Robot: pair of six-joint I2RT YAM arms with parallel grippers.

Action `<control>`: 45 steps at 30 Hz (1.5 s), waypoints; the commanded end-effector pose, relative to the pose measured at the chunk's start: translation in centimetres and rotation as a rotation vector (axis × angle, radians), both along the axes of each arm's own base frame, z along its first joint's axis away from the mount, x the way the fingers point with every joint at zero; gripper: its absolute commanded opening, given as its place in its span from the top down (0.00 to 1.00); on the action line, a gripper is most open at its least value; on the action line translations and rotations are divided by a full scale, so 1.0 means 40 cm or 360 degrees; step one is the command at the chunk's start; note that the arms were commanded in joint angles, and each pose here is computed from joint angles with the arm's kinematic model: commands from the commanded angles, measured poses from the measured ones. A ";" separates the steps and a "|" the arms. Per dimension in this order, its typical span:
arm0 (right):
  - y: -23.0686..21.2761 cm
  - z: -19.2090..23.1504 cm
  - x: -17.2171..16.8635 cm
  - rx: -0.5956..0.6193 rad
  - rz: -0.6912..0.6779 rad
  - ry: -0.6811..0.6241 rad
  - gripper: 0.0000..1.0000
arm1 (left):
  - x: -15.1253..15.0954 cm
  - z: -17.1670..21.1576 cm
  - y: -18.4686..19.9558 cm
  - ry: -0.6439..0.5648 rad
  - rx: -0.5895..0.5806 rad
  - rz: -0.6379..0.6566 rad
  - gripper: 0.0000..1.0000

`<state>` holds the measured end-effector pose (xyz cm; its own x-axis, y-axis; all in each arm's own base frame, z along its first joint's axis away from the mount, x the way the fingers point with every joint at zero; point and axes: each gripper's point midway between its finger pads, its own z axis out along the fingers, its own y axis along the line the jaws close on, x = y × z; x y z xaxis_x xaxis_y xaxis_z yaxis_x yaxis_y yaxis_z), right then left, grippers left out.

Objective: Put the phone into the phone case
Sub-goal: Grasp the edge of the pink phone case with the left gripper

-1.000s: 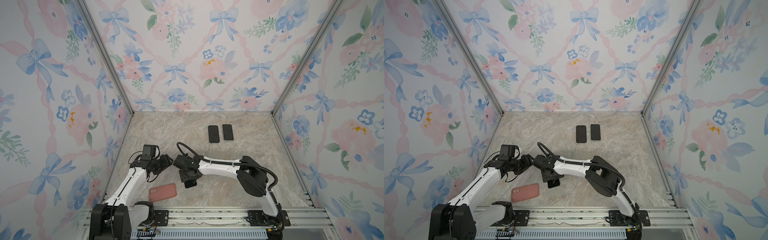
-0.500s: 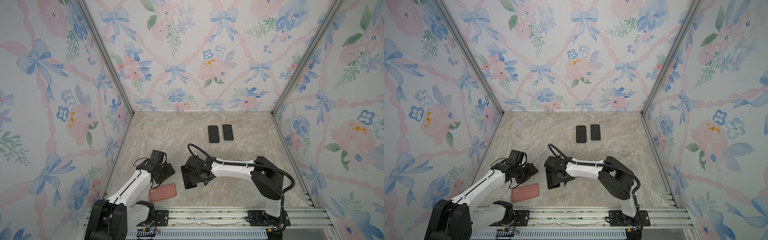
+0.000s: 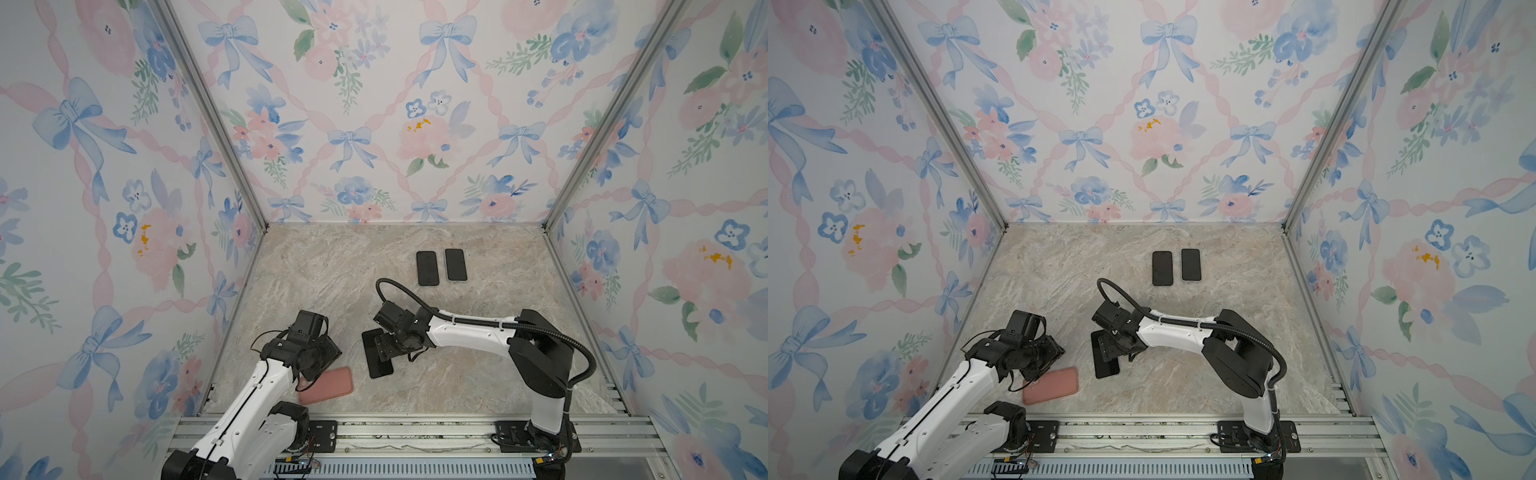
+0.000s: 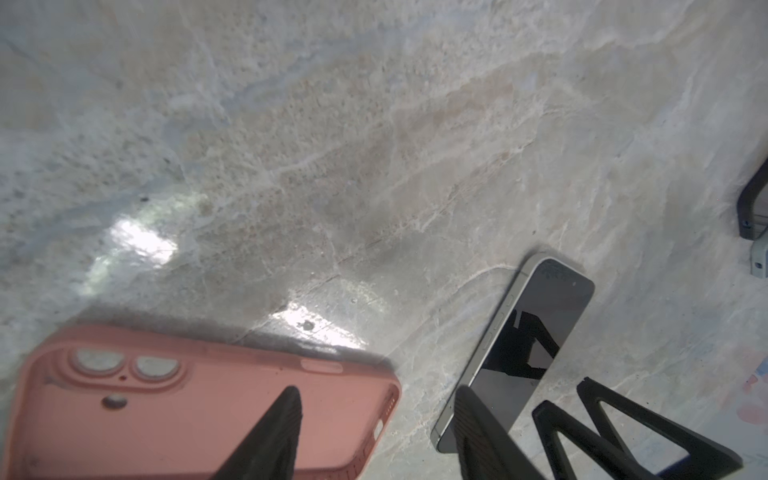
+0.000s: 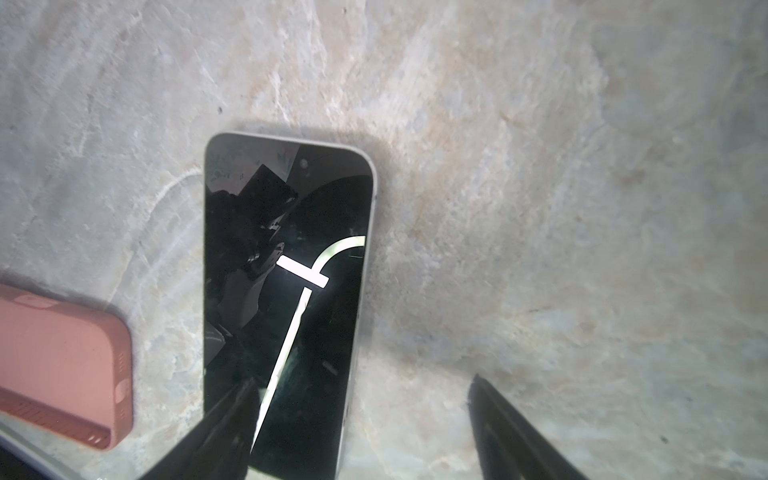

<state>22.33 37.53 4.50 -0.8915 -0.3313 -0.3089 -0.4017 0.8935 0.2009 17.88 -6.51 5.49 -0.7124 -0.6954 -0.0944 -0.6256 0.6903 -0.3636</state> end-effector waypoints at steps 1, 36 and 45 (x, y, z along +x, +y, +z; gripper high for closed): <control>0.008 0.034 0.007 0.0074 0.0026 -0.0013 0.19 | -0.057 -0.046 0.023 0.0165 0.0039 0.0119 0.42; 0.005 0.045 -0.035 -0.0004 -0.0023 -0.0020 0.16 | 0.008 -0.104 0.070 0.0296 0.0266 0.0047 0.93; 0.044 0.004 -0.056 -0.0101 -0.0098 0.0016 0.08 | 0.017 -0.094 0.063 0.0238 0.0245 -0.0008 1.00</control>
<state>20.62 39.46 5.80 -0.9006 -0.3038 -0.3108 -0.3733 0.9069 0.1951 17.95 -3.53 1.78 -0.7084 -0.7011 -0.0808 -0.6914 0.7124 -0.1198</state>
